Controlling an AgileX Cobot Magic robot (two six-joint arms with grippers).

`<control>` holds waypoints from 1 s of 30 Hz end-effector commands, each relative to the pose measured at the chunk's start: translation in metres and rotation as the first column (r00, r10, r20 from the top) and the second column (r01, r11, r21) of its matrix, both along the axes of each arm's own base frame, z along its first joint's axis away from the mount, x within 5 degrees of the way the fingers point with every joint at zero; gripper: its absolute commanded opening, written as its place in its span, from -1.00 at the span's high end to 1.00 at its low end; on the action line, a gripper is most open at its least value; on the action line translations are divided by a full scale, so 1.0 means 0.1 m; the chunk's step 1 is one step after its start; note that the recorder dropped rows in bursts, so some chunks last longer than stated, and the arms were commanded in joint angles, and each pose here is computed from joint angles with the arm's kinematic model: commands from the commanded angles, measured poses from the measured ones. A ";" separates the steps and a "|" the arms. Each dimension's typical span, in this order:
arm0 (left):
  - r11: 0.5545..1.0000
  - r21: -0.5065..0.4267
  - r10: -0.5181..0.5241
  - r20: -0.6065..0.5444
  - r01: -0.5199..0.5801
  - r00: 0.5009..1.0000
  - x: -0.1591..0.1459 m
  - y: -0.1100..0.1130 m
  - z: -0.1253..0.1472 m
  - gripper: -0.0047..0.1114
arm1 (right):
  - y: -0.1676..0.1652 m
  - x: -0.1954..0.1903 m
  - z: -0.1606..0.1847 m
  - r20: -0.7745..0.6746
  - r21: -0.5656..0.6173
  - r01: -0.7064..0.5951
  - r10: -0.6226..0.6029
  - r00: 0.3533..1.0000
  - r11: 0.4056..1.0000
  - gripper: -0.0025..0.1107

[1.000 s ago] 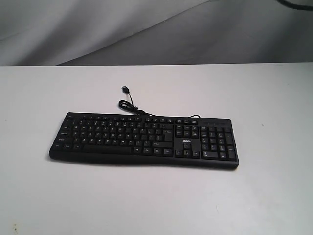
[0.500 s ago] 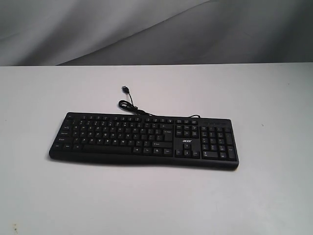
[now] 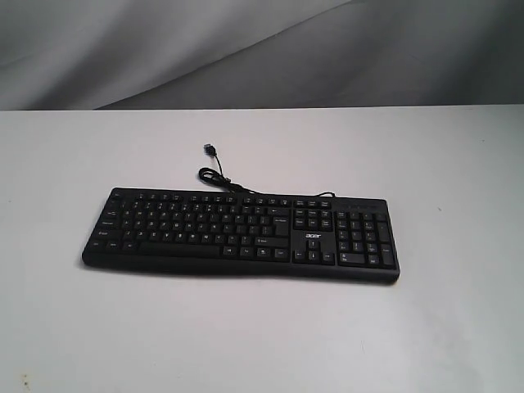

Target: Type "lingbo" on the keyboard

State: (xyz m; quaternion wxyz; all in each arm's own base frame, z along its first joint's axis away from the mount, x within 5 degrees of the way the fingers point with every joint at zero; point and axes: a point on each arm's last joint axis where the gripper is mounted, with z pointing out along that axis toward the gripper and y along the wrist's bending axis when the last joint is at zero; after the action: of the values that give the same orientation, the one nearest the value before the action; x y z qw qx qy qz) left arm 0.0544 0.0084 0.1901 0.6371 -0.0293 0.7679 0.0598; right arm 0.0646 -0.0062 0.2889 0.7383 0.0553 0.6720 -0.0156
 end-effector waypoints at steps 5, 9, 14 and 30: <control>1.000 -0.005 0.000 0.006 0.000 1.000 0.00 0.00 -0.01 0.91 | 0.02 -0.12 -0.39 -0.056 0.068 -0.008 0.011 0.998 0.998 0.96; 1.000 -0.005 0.000 0.006 0.000 1.000 0.00 0.00 -0.01 0.91 | 0.02 -0.12 -0.69 -0.134 0.034 -0.002 0.007 0.991 0.999 0.96; 1.000 -0.005 0.000 0.006 0.000 1.000 0.00 0.00 -0.01 0.91 | 0.01 -0.09 -0.94 -0.198 0.029 0.003 0.003 0.980 1.000 0.96; 1.000 -0.005 0.000 0.006 0.000 1.000 0.00 0.00 -0.01 0.91 | 0.01 -0.11 -1.06 -0.339 -0.035 -0.004 -0.008 0.941 0.999 0.96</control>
State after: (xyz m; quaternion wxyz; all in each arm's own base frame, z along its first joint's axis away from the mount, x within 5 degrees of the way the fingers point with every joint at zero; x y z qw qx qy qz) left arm 0.0544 0.0084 0.1901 0.6371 -0.0293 0.7679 0.0598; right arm 0.0536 -0.0045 0.1839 0.6137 0.0416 0.7879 -0.0281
